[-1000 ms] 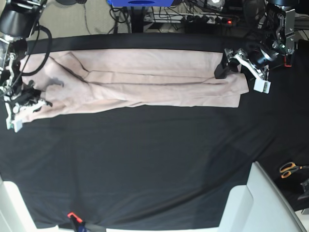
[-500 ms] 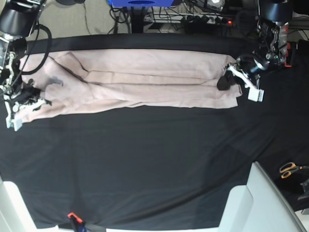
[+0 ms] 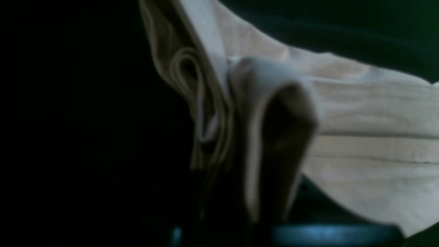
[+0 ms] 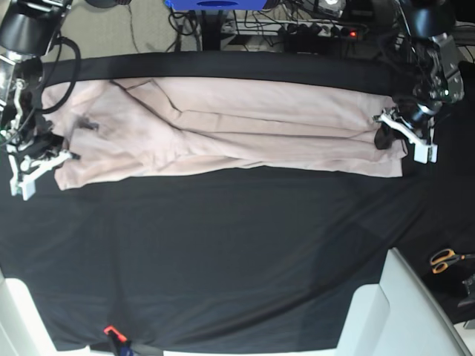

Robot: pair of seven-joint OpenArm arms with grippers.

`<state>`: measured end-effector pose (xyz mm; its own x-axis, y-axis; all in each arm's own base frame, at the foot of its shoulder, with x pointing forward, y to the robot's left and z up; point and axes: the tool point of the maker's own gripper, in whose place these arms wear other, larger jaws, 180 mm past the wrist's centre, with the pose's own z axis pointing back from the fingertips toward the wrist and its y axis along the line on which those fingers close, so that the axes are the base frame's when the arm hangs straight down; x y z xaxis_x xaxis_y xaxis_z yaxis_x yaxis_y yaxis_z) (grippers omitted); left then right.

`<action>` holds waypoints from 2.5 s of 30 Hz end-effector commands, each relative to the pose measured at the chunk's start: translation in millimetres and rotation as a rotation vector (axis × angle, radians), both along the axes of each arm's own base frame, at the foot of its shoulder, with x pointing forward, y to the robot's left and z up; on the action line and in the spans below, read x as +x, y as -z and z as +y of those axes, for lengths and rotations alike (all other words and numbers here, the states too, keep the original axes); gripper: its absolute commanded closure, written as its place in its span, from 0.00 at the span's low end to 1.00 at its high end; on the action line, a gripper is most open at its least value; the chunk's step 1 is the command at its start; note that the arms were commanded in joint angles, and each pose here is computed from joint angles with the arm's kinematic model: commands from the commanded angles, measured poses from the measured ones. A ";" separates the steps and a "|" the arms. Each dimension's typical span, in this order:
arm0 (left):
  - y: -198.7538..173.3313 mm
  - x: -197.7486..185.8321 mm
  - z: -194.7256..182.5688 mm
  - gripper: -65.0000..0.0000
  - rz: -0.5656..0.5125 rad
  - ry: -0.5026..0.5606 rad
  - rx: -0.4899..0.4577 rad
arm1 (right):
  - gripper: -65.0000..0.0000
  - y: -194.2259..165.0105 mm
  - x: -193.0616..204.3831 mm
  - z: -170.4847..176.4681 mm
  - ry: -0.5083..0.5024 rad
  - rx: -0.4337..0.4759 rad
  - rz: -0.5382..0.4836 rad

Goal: Fold the T-shirt properly
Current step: 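Carry the strip end with the left gripper toward the right gripper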

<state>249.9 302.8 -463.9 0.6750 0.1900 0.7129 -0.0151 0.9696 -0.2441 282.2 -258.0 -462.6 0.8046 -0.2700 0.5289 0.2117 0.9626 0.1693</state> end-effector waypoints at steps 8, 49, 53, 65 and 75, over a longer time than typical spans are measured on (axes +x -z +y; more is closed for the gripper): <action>-41.0 0.7 -27.8 1.00 -0.105 0.102 0.280 | 0.96 -15.0 14.8 -4.8 0.002 -0.013 -0.057; -45.0 10.3 -294.8 1.00 -0.093 0.452 0.348 | 0.96 -17.4 14.6 -14.2 0.006 -0.030 -0.057; -37.6 3.6 -304.8 1.00 -0.077 0.484 0.340 | 0.96 -18.9 14.6 -18.8 0.007 -0.039 -0.057; -32.6 5.7 -307.4 1.00 -0.067 0.495 0.342 | 0.96 -19.5 15.3 -19.0 0.006 -0.041 -0.059; -37.2 -12.5 -359.6 0.52 -0.104 0.643 0.311 | 0.96 -19.3 15.1 -18.9 0.005 -0.040 -0.057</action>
